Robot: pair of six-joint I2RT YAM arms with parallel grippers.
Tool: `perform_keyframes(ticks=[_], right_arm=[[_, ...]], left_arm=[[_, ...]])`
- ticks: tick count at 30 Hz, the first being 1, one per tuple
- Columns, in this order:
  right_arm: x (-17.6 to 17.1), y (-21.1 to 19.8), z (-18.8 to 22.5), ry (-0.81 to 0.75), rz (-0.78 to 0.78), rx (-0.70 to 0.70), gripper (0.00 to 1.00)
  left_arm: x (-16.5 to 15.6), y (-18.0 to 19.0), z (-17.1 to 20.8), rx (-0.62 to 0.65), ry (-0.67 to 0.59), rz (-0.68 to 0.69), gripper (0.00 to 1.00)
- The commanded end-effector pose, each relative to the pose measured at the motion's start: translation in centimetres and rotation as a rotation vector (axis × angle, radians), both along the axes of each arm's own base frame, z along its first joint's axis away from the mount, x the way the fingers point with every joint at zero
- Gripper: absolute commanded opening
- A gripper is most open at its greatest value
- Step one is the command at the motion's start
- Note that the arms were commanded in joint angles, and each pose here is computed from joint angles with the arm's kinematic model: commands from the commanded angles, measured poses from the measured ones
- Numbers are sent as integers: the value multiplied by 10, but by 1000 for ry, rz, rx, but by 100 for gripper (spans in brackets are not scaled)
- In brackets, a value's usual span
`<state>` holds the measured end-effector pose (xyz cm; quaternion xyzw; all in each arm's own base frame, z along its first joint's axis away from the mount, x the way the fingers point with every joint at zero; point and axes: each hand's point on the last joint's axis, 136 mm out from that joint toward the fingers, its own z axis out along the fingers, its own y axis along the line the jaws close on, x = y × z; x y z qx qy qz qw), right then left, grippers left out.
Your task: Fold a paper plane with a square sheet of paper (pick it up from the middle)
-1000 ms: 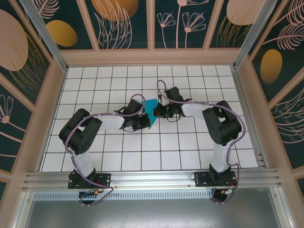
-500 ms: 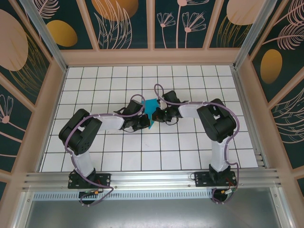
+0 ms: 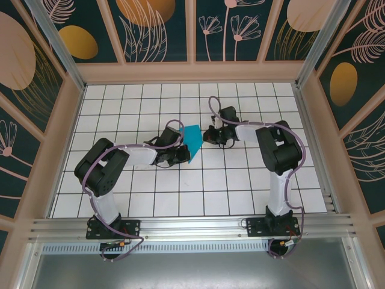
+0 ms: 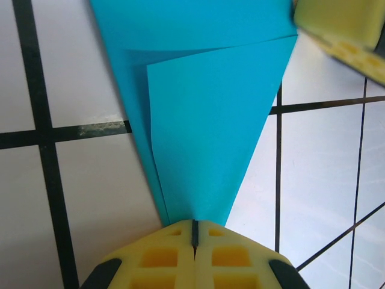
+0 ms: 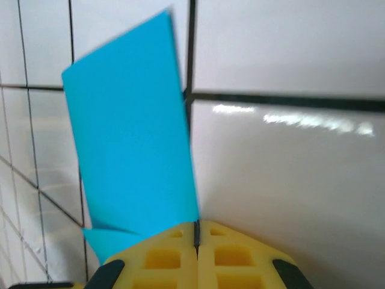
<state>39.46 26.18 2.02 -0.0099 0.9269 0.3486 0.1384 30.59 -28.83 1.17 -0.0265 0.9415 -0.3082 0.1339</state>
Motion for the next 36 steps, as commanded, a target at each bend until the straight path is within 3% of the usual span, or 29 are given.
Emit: perform_keyframes(ticks=[1,5,8,15,26,31,36], right_arm=[[21,-24,3,-59,-77,-86,0],[8,-4,38,-110,-26,-12,0],[-12,15,41,-88,34,31,0],[-47,46,8,24,127,40,0],[-56,33,-35,138,102,-58,0],[-58,32,-37,155,90,-54,0],[-59,32,-39,165,86,-49,0]], left_arm=[[-34,47,-55,233,159,25,0],[-26,42,-44,219,132,26,0],[-19,37,-35,202,105,25,0],[-3,21,-14,139,44,13,0],[25,-13,41,-54,-113,-15,0],[33,-17,41,-69,-134,-5,0],[27,-19,17,-49,-73,-23,0]])
